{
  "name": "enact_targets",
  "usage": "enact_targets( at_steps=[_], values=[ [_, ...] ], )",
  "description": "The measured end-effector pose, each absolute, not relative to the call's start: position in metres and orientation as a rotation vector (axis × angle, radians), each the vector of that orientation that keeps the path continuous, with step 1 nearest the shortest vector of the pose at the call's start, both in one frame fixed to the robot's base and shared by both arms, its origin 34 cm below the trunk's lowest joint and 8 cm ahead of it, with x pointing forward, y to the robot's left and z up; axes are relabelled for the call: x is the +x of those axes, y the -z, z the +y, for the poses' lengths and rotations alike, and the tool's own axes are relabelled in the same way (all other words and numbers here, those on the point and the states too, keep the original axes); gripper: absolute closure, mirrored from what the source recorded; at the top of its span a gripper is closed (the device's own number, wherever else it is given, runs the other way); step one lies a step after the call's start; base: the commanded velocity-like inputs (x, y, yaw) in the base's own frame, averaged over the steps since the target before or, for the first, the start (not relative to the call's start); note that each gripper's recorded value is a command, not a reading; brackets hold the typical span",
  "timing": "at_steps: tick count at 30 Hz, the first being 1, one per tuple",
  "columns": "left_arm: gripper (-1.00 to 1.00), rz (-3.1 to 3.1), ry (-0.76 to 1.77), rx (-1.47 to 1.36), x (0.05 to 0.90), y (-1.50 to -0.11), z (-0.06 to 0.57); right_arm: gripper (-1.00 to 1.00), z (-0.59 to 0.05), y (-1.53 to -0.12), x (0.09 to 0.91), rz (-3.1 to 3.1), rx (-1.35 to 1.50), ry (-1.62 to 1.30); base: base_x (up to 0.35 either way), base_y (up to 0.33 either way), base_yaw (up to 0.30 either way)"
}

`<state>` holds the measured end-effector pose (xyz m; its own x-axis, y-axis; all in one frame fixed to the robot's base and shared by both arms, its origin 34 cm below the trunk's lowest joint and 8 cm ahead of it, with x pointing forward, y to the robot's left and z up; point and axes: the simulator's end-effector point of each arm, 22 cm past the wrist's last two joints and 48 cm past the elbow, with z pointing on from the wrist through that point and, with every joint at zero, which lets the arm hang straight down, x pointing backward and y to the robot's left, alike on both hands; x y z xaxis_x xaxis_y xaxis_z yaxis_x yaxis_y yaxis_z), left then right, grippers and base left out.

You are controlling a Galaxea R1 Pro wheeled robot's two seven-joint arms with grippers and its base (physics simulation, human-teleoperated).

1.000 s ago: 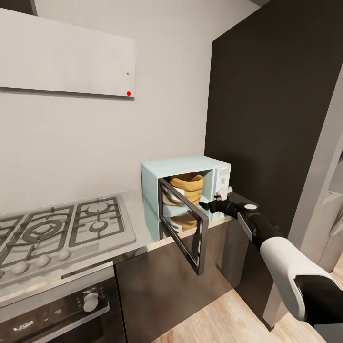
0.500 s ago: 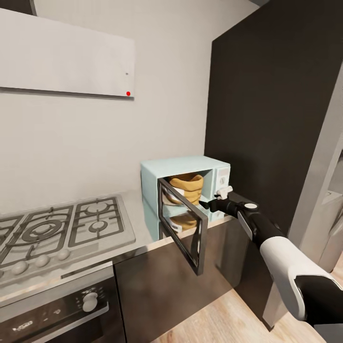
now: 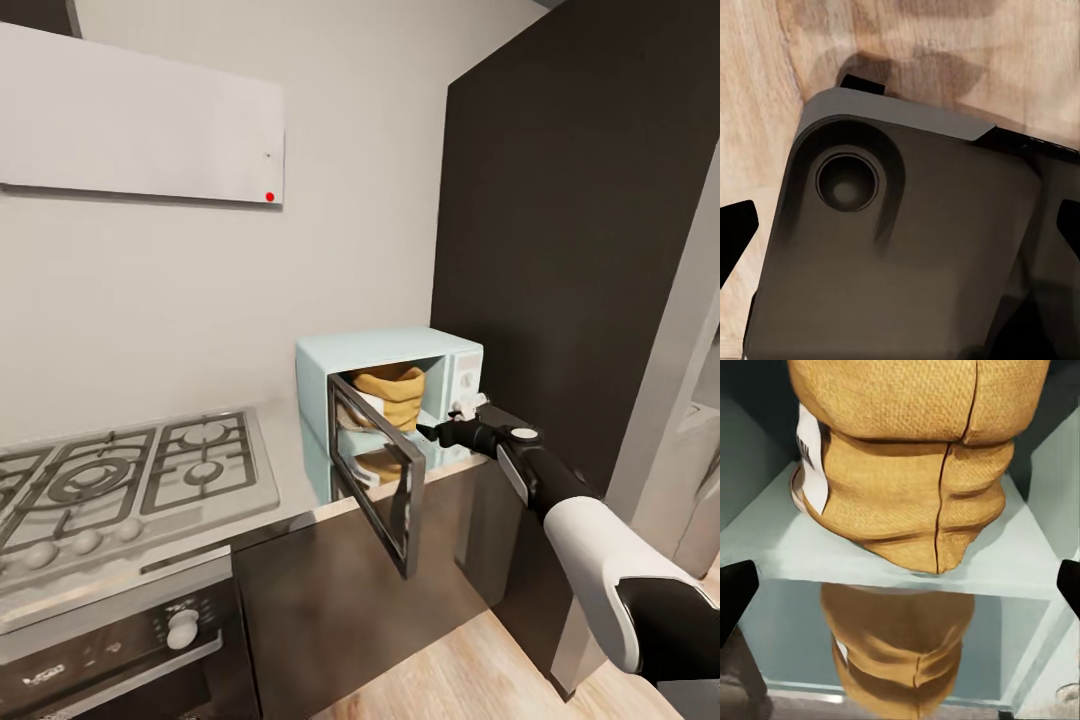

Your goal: In the kitchen, take the popcorn bag from the countertop, put it into the microwave, and heat it until the popcorn is cooked so the cooked popcorn ends up inside the bag.

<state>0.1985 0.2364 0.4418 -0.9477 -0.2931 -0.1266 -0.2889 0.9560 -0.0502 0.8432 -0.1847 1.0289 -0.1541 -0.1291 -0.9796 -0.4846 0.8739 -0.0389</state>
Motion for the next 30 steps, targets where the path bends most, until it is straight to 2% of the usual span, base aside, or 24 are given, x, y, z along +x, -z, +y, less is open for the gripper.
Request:
enact_targets(
  at_steps=[8,30],
  values=[
    [-1.00,2.975,0.047,-0.445,0.199,-0.442,0.236,-1.00,-0.188,-1.028,0.843,1.721,-0.468,-0.331,0.000,0.000,0.221],
    [-1.00,2.975,0.048,-0.445,0.199,-0.442,0.236,-1.00,-0.214,-1.037,0.853,1.709,-0.385,-0.249,0.000,0.000,0.004]
  ],
)
